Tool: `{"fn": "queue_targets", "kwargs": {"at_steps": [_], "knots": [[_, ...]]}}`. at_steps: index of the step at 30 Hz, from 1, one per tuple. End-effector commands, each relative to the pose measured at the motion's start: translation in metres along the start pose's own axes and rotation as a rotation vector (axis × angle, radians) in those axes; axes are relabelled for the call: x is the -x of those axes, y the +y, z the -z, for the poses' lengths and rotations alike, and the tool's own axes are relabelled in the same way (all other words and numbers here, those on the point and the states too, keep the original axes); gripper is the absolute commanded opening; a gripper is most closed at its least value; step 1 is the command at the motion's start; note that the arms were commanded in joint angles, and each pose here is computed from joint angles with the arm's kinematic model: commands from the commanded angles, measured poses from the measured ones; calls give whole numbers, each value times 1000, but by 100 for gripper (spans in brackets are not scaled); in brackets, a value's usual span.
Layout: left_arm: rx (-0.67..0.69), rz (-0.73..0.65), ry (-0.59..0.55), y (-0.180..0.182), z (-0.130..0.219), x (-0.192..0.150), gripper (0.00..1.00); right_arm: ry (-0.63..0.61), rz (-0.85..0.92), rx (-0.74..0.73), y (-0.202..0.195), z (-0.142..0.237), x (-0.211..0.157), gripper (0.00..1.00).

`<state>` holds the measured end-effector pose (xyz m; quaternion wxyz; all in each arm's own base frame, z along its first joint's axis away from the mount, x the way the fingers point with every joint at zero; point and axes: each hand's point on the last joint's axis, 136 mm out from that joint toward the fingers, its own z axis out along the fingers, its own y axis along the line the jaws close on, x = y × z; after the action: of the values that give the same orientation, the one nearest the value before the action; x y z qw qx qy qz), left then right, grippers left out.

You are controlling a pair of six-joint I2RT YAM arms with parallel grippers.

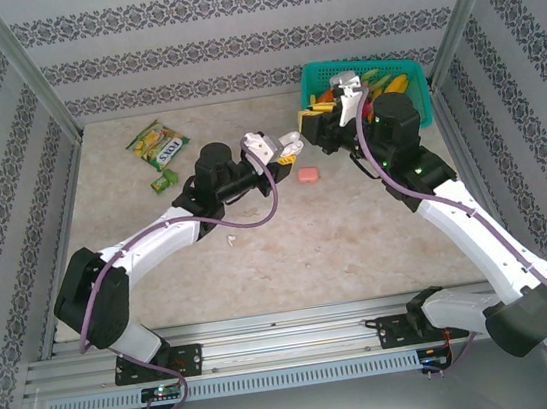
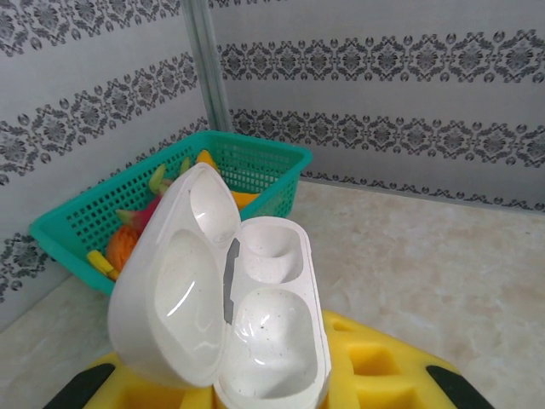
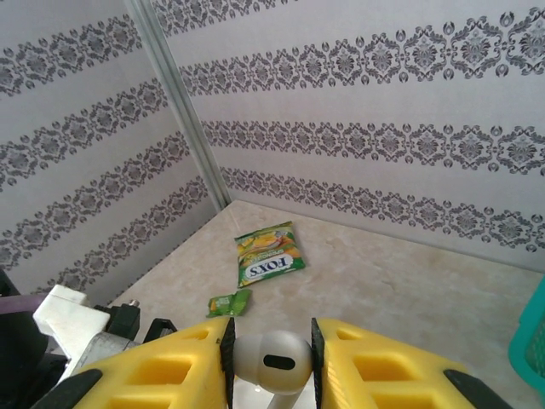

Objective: Insert wireless bluetooth earbuds into charging case

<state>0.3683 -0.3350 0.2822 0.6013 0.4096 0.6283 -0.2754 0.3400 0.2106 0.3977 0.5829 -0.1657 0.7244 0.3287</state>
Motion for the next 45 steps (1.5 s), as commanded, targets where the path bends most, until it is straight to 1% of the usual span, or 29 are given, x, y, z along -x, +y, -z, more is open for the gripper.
{"fn": "queue_targets", "kwargs": {"at_steps": [1, 10, 16, 24, 45], "knots": [[17, -50, -35, 1, 3, 24, 0, -23, -14, 52, 8, 2, 6, 31], [-18, -24, -56, -3, 2, 37, 0, 25, 20, 25, -1, -6, -14, 31], [-52, 12, -75, -6, 0, 48, 0, 36, 53, 9, -5, -9, -20, 31], [-73, 31, -63, -8, -1, 51, 0, 37, 90, 0, -6, -10, -24, 31], [-89, 44, -74, -11, -1, 58, 0, 69, 106, -36, -18, -18, -38, 30]]}}
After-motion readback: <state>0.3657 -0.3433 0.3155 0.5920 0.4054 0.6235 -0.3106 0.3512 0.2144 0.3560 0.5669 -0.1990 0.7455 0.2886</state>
